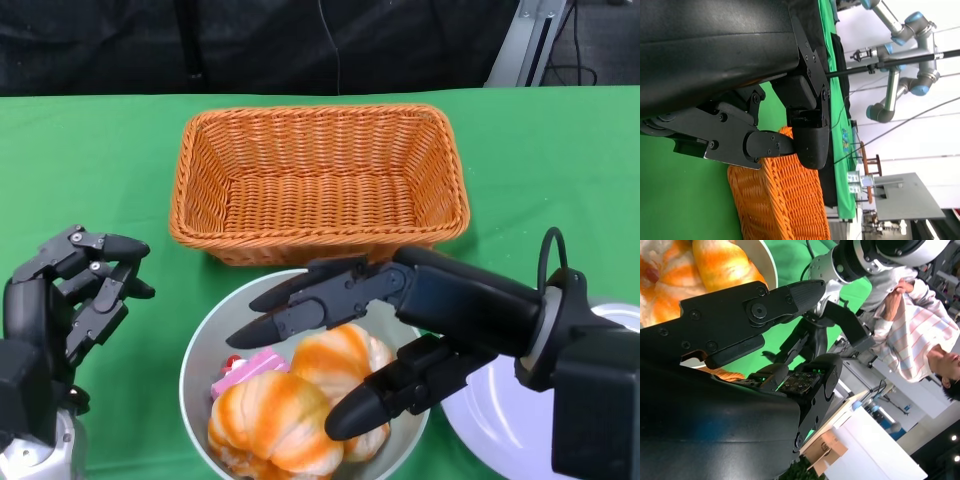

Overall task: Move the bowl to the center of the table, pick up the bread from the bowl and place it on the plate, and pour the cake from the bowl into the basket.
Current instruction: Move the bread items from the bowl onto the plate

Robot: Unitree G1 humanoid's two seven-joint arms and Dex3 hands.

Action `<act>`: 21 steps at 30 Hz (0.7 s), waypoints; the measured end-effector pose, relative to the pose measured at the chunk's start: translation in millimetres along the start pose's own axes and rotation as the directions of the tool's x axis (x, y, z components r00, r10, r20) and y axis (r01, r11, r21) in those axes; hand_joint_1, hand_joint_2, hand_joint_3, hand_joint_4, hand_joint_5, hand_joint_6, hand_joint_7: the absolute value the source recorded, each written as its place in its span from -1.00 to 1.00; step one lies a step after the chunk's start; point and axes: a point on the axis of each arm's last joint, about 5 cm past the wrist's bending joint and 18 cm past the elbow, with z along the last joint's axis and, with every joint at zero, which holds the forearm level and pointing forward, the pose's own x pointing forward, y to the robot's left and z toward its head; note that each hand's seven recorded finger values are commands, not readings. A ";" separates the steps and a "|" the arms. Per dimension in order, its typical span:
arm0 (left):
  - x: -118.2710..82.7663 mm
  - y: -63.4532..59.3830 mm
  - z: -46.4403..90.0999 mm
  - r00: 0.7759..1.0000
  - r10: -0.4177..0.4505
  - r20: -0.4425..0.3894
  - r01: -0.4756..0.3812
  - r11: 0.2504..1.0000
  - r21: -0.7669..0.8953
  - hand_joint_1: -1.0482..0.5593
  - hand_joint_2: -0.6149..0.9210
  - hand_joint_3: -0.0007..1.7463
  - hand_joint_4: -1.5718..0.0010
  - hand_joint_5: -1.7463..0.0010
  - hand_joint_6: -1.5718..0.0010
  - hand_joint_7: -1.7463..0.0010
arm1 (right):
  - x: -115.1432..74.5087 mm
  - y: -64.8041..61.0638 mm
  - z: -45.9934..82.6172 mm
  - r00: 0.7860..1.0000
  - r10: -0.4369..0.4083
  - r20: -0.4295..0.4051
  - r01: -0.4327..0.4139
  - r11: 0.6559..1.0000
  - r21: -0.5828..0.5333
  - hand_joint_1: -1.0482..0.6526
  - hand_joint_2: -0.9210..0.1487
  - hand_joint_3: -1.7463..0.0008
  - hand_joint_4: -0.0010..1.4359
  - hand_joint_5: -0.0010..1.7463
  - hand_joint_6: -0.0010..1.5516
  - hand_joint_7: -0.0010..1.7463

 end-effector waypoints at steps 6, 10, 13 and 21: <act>0.1 -1.1 0.3 1.000 0.012 0.018 -0.012 1.000 0.008 0.15 0.89 -0.38 -0.12 -0.43 -0.18 -0.08 | -1.0 -1.7 -0.3 0.999 0.043 -0.014 -0.043 0.999 -0.006 -0.67 -1.00 0.93 -0.10 -0.77 -0.33 -1.00; 2.2 -3.5 0.9 1.000 0.018 0.021 -0.018 1.000 0.010 0.16 0.84 -0.31 -0.09 -0.48 -0.15 -0.11 | -1.6 -5.0 0.3 0.997 0.079 -0.024 -0.080 0.997 -0.019 -0.70 -1.00 0.89 -0.09 -0.81 -0.37 -1.00; 2.3 -5.7 0.7 1.000 0.023 0.019 -0.024 1.000 0.018 0.17 0.85 -0.28 -0.06 -0.48 -0.14 -0.11 | -1.7 -7.9 0.8 0.993 0.110 -0.035 -0.111 0.993 -0.030 -0.72 -1.00 0.87 -0.08 -0.82 -0.36 -0.99; 2.7 -8.9 1.2 0.999 0.025 0.030 -0.027 0.998 0.054 0.18 0.87 -0.28 -0.06 -0.50 -0.14 -0.13 | -1.2 -10.0 -2.2 0.982 0.175 -0.065 -0.176 0.984 -0.005 -0.77 -1.00 0.82 -0.05 -0.84 -0.33 -0.99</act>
